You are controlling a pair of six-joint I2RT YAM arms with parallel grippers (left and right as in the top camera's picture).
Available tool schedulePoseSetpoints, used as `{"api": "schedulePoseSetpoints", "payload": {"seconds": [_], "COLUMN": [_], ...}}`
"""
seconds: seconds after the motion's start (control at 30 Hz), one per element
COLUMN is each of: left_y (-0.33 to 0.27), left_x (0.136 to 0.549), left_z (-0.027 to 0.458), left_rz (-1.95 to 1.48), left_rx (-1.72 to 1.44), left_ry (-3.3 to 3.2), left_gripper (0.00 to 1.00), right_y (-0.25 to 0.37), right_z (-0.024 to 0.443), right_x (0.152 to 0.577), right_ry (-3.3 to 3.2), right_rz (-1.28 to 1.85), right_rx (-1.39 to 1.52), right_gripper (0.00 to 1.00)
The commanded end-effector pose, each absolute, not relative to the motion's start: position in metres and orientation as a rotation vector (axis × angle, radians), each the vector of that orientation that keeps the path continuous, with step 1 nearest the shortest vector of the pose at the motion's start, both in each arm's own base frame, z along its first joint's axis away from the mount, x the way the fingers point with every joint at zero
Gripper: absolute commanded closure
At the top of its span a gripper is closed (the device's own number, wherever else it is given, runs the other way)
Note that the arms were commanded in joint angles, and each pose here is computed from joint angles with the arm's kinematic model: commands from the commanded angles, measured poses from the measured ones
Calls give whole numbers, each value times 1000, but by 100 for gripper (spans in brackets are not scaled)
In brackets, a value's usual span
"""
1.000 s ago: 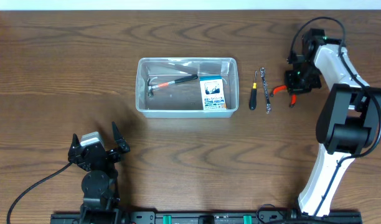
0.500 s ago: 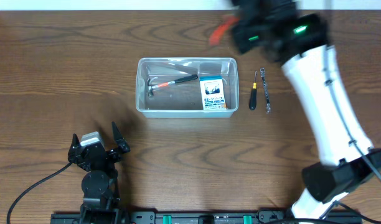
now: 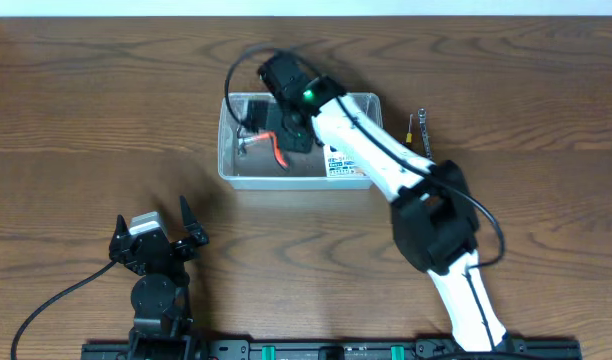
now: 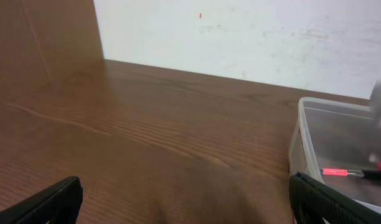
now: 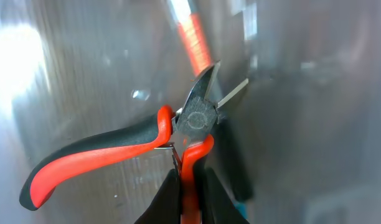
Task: Pack container
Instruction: 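Carry the pliers into the container and release them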
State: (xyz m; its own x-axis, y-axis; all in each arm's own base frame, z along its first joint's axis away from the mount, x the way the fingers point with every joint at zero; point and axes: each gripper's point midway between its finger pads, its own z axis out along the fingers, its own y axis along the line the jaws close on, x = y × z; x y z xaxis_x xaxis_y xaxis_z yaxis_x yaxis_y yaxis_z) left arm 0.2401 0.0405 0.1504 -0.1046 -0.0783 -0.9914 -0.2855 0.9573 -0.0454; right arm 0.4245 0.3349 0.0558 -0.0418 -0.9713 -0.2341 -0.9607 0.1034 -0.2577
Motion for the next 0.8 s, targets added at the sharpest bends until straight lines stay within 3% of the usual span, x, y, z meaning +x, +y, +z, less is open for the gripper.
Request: {"api": "schedulePoseSetpoints", "payload": {"seconds": [0.0,0.43,0.53,0.57,0.6,0.77], "left_y": [43,43,43,43,43,43], "left_x": [238,238,238,239,238,239], "left_z": [134,134,134,134,134,134], "left_rz": [206,206,206,205,206,205], "left_rx": [-284,-284,-284,-283,-284,-283], "left_ry": [1717,1717,1717,1717,1717,1717], "left_gripper": [2,2,2,2,2,2], "right_y": [344,381,381,379,375,338], "right_z": [50,44,44,45,50,108], "right_x": [419,385,385,389,397,436], "right_ry": [1842,1711,1718,1751,1810,2102], "right_rz": [-104,-39,-67,-105,-159,-293], "right_rx": [-2109,-2224,-2220,-2189,-2118,-1664], "right_gripper": [99,98,76,54,1,1]}}
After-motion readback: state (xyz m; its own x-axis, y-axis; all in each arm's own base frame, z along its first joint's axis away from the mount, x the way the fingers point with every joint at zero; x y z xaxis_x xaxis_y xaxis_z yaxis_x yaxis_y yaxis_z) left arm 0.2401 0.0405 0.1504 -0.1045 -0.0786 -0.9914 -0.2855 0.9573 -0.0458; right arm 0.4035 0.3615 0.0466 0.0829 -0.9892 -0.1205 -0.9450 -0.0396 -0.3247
